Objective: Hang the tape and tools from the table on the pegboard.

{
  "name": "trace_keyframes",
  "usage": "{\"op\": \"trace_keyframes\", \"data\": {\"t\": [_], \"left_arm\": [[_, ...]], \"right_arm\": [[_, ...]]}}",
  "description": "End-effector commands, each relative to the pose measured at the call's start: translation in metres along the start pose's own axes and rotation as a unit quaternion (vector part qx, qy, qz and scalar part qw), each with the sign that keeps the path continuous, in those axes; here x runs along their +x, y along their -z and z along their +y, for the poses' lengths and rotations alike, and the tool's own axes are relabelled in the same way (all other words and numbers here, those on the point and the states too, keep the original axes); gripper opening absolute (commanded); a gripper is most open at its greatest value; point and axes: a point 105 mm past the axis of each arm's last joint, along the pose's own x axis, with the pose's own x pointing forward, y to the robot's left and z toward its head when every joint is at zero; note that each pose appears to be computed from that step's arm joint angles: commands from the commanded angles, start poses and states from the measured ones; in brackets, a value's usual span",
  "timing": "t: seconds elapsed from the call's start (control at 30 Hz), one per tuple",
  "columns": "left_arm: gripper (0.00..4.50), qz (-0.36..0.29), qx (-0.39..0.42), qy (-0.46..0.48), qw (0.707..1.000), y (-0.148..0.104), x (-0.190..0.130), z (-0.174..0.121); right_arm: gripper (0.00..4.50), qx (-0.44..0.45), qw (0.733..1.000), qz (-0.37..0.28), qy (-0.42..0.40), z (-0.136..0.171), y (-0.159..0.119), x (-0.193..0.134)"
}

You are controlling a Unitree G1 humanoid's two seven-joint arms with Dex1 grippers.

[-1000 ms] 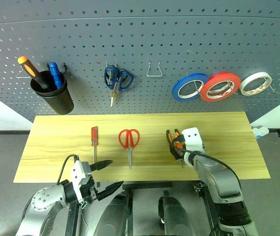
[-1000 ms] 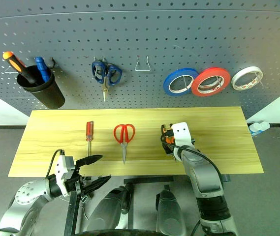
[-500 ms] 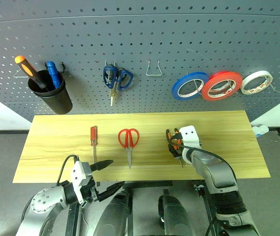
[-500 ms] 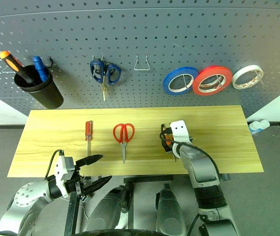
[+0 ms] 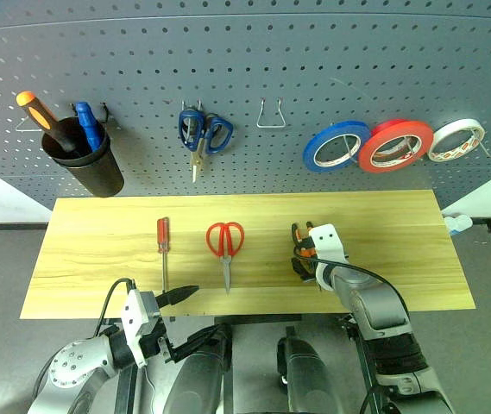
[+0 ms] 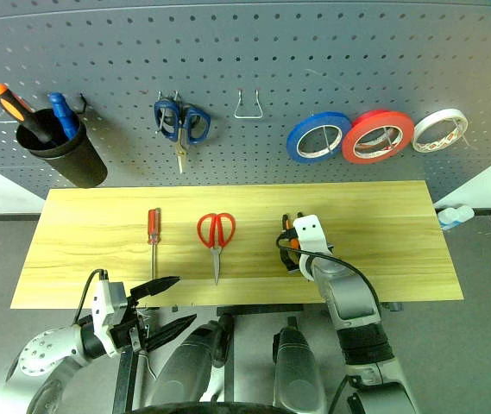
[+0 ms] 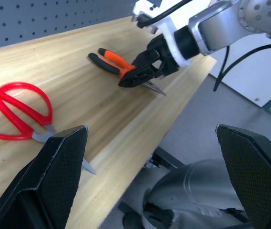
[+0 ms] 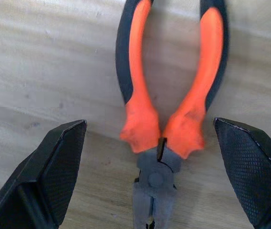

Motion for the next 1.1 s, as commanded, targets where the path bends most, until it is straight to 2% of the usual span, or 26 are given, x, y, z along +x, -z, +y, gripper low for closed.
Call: {"op": "trace_keyframes", "data": {"t": [0.03,0.3,0.4,0.57,0.6,0.9,1.1], "left_arm": [[4.5,-0.009,0.001,0.002,1.0,-0.007,-0.003,-0.007],[4.5,-0.008,-0.005,-0.003,1.0,-0.007,-0.004,-0.011],[4.5,-0.009,-0.005,-0.004,1.0,-0.007,-0.003,-0.01],[4.5,-0.01,-0.004,-0.005,1.0,-0.008,-0.003,-0.01],[4.5,-0.01,-0.004,-0.005,1.0,-0.008,-0.003,-0.01],[4.5,-0.012,-0.002,-0.006,1.0,-0.007,0.0,-0.007],[4.5,-0.017,0.003,-0.002,1.0,-0.008,0.005,-0.002]], "right_arm": [[4.47,-0.009,1.0,-0.01,0.0,-0.003,-0.005,0.001],[4.47,-0.019,1.0,-0.012,-0.001,-0.006,-0.006,0.002],[3.93,-0.021,1.0,-0.013,0.0,-0.006,-0.007,0.002],[2.29,-0.023,1.0,-0.014,-0.002,-0.004,-0.008,0.003],[2.15,-0.023,1.0,-0.015,-0.003,-0.004,-0.008,0.003],[2.14,-0.024,0.999,-0.024,-0.005,-0.005,-0.013,0.002],[2.14,-0.03,0.998,-0.051,-0.021,-0.003,-0.024,-0.012]]}}
